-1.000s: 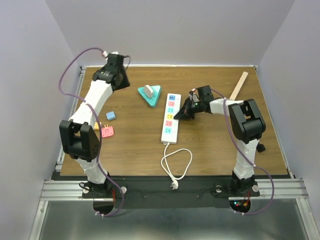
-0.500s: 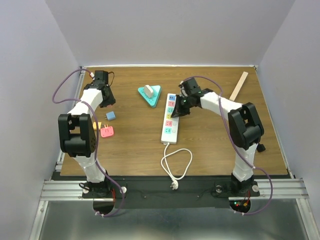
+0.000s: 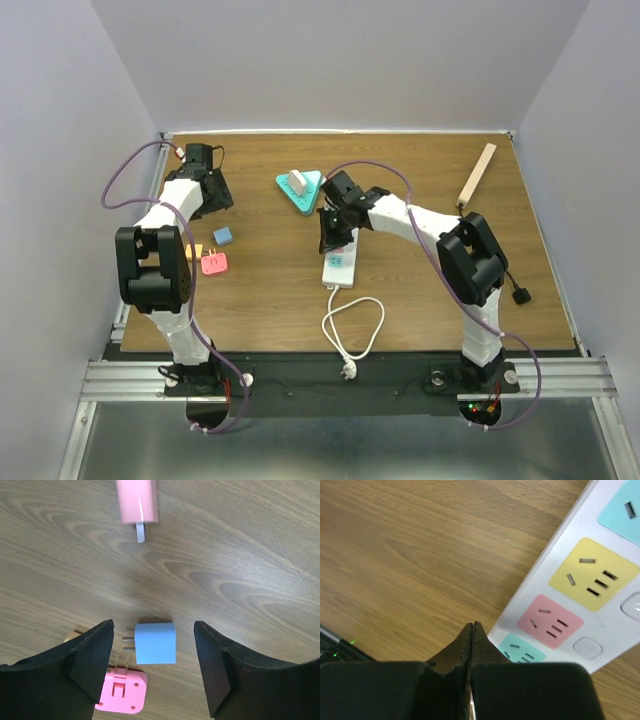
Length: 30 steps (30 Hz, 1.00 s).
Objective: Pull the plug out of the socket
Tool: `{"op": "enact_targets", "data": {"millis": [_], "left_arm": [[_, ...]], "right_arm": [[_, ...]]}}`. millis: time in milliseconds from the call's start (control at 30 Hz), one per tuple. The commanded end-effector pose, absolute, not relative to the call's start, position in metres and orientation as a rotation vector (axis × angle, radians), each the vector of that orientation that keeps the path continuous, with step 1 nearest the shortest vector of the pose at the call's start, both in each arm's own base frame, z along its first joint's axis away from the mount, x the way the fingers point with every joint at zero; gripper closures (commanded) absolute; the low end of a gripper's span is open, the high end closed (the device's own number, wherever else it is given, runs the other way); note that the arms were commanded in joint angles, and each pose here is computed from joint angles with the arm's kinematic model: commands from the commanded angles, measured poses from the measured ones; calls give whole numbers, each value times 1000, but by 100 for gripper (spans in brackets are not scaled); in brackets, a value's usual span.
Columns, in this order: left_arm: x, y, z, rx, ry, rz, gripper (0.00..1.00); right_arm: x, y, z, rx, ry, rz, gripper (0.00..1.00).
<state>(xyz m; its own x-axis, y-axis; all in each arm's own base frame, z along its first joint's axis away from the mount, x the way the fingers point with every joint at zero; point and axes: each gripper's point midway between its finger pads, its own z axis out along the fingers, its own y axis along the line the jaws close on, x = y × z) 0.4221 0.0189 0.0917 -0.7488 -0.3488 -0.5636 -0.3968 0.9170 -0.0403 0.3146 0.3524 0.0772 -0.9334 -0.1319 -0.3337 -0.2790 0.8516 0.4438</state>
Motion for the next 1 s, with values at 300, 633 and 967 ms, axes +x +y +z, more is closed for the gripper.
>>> {"op": "enact_targets", "data": {"millis": [300,633,967], "left_arm": [[410,26,140,-591,2385,79,22],[391,10,166,-553,2338,-44,21],[389,6,170,-541,2342,-72,21]], "right_arm": [[317,318,13,-172,2844,227,100],[344,185,9,142,2830,-89,100],[423,77,20,406,2720,-267,99]]}}
